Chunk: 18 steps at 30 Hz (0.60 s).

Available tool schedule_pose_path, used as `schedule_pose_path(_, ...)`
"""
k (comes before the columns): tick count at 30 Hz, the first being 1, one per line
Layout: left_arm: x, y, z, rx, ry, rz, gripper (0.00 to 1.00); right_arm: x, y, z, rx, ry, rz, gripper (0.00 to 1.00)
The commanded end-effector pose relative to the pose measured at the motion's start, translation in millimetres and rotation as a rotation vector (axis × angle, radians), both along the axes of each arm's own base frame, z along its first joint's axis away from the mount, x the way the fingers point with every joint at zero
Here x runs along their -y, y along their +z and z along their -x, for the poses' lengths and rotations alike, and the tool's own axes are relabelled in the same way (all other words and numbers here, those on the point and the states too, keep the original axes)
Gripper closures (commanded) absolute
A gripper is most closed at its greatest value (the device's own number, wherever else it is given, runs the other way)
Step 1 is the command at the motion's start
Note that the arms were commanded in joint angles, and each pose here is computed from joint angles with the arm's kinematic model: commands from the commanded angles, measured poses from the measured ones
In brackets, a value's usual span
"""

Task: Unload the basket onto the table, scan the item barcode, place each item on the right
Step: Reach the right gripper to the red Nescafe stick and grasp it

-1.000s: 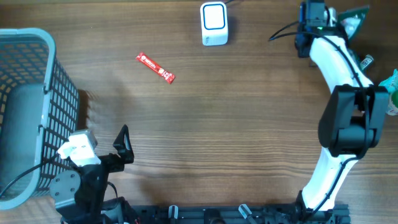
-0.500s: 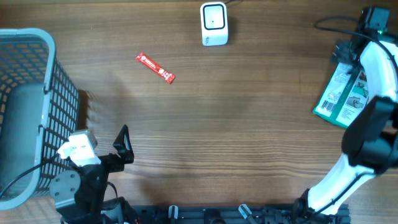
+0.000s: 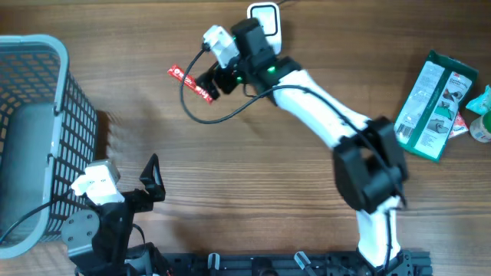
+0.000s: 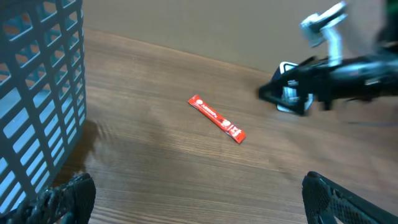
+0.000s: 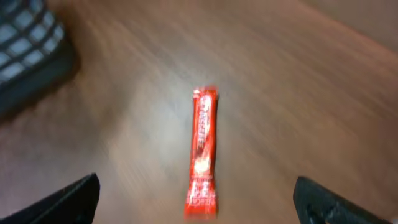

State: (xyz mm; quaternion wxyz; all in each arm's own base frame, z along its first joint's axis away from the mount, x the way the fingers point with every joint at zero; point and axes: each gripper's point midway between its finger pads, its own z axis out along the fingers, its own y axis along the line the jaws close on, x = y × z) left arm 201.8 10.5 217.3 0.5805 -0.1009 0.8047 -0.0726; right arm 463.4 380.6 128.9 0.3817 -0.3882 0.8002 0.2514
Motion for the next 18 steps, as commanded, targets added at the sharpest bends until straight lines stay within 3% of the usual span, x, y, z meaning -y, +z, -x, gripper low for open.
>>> schedule_pose_path(1,-2,1,0,0.007,0.015,0.006,0.00,-33,-35,0,-0.052,0.016,-0.095,0.00)
schedule_pose_path(6,-2,1,0,0.007,0.015,0.006,0.00,-59,-45,-11,0.041,-0.044,-0.138,0.00)
schedule_pose_path(13,-2,1,0,0.007,0.015,0.006,0.00,-64,-95,-27,-0.013,-0.132,-0.153,0.00)
schedule_pose_path(18,-2,1,0,0.007,0.015,0.006,0.00,-47,-140,-29,-0.055,-0.206,-0.052,0.00)
